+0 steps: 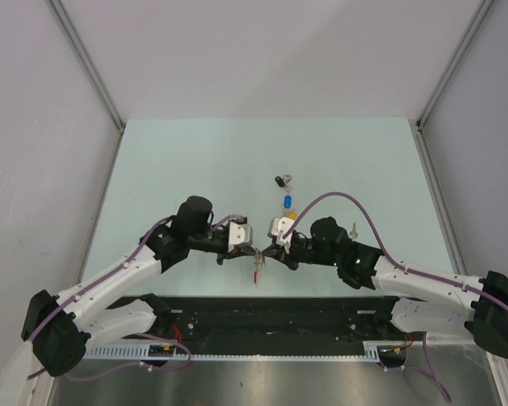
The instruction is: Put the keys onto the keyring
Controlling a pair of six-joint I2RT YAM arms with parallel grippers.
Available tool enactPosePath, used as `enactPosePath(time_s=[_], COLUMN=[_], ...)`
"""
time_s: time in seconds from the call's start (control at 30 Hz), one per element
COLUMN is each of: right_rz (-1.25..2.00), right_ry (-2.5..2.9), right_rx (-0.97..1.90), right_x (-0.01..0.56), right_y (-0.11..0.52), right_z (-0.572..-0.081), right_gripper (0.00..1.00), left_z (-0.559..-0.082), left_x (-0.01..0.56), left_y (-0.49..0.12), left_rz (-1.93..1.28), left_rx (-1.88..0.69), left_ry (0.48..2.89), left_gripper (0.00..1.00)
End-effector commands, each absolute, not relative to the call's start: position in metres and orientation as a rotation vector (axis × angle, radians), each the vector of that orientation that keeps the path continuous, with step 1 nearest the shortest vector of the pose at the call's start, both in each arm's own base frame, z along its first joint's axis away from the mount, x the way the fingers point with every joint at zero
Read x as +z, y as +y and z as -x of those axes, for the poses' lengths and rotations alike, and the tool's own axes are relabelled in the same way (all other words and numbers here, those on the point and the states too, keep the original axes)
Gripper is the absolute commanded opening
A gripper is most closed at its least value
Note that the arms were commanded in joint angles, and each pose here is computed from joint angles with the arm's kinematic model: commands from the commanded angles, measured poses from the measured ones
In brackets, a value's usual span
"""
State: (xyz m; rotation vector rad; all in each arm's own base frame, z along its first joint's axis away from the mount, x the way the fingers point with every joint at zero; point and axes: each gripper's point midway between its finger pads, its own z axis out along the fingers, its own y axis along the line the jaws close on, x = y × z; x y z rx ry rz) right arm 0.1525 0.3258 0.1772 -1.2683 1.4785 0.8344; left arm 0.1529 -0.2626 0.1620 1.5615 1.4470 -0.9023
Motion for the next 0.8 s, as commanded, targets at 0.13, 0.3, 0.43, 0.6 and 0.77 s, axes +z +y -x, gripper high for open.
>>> enactPosePath(time_s=[0.13, 0.3, 0.43, 0.6, 0.77], right_rz=[1.222, 1.226, 1.238, 1.243, 1.241], right_ry=[1.374, 1.371, 1.369, 1.370, 1.375], right_rx=[0.884, 0.890, 0.895, 0.901, 0.902], right_x=[0.2140, 0.2141, 0.2140, 0.2132, 0.2130], right_y=[0.3371, 0.3379, 0.3392, 0.3406, 0.3412], right_z=[-0.1520, -0.1513, -0.1502, -0.1498, -0.1504], right_gripper=[0.00, 0.00, 0.00, 0.00, 0.00], left_z=[-0.1438, -0.1422, -0.1413, -0.1398, -0.1386], left_x=[0.1699, 0.1702, 0.1696, 0.1700, 0.1703], left_y=[-0.2727, -0.2734, -0.2738, -0.2742, -0.2750], left_rz=[-1.600, -1.602, -1.605, -1.609, -1.614], left_rx=[-0.963, -0.970, -0.976, -0.981, -0.983], left_ry=[1.372, 1.369, 1.370, 1.365, 1.356], left_gripper=[0.00, 0.00, 0.00, 0.00, 0.00])
